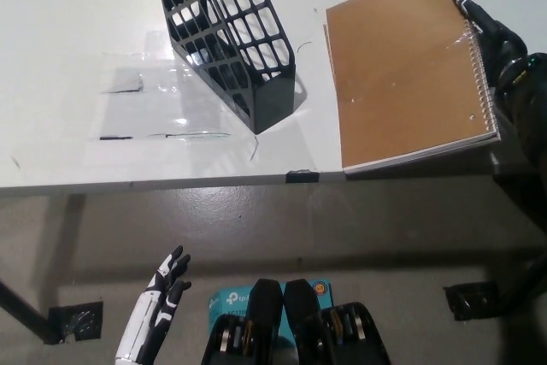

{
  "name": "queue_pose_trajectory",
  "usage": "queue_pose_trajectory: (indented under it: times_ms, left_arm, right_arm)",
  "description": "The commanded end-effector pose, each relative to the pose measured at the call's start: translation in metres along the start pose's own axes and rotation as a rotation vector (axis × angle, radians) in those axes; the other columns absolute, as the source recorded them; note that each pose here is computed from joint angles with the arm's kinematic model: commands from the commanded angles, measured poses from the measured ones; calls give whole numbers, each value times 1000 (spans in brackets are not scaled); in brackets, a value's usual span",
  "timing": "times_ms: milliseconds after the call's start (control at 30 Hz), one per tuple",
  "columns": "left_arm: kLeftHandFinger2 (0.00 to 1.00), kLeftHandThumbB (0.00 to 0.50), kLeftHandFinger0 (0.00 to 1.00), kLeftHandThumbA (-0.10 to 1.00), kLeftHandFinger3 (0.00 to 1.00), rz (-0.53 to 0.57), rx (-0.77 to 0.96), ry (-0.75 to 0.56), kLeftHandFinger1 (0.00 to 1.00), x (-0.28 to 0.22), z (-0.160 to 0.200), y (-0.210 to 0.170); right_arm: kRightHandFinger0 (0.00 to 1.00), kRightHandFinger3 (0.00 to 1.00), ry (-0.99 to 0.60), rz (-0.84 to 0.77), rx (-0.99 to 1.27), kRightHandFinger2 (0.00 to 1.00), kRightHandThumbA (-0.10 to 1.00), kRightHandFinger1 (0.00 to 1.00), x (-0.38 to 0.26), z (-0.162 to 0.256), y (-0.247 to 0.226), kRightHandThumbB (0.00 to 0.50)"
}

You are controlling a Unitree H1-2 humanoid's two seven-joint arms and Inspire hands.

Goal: Use the right hand to pick up a book from the book holder on the left side and put it on another book on the right side

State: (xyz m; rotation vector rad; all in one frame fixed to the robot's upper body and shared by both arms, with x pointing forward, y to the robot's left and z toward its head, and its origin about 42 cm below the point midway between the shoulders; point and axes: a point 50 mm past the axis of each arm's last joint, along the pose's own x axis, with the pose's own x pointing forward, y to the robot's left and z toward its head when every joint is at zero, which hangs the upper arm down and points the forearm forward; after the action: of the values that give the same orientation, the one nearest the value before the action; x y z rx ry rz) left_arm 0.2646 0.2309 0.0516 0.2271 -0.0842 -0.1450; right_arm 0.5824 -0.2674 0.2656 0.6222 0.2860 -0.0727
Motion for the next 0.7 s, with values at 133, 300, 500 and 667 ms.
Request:
queue_pose_trajectory:
  times_ms: [133,300,500,667]
  left_arm:
    - [1000,119,906,977,992,-5,3,-35,1000,0,5,0]
    - [999,117,903,971,986,-7,-2,-34,998,2,7,2]
    - [956,146,870,969,973,-9,-12,-30,955,0,6,3]
    - [922,147,844,986,958,-5,-8,-26,924,0,4,2]
  right_arm:
    - [179,591,-215,-66,-260,876,-100,475,-4,60,38,192]
    - [1000,1000,-120,12,-324,1000,381,1000,-3,55,37,118]
    - [1000,1000,-137,-42,-392,1000,422,1000,-3,49,28,71]
    - [1000,1000,-141,-67,-382,1000,384,1000,-3,49,27,63]
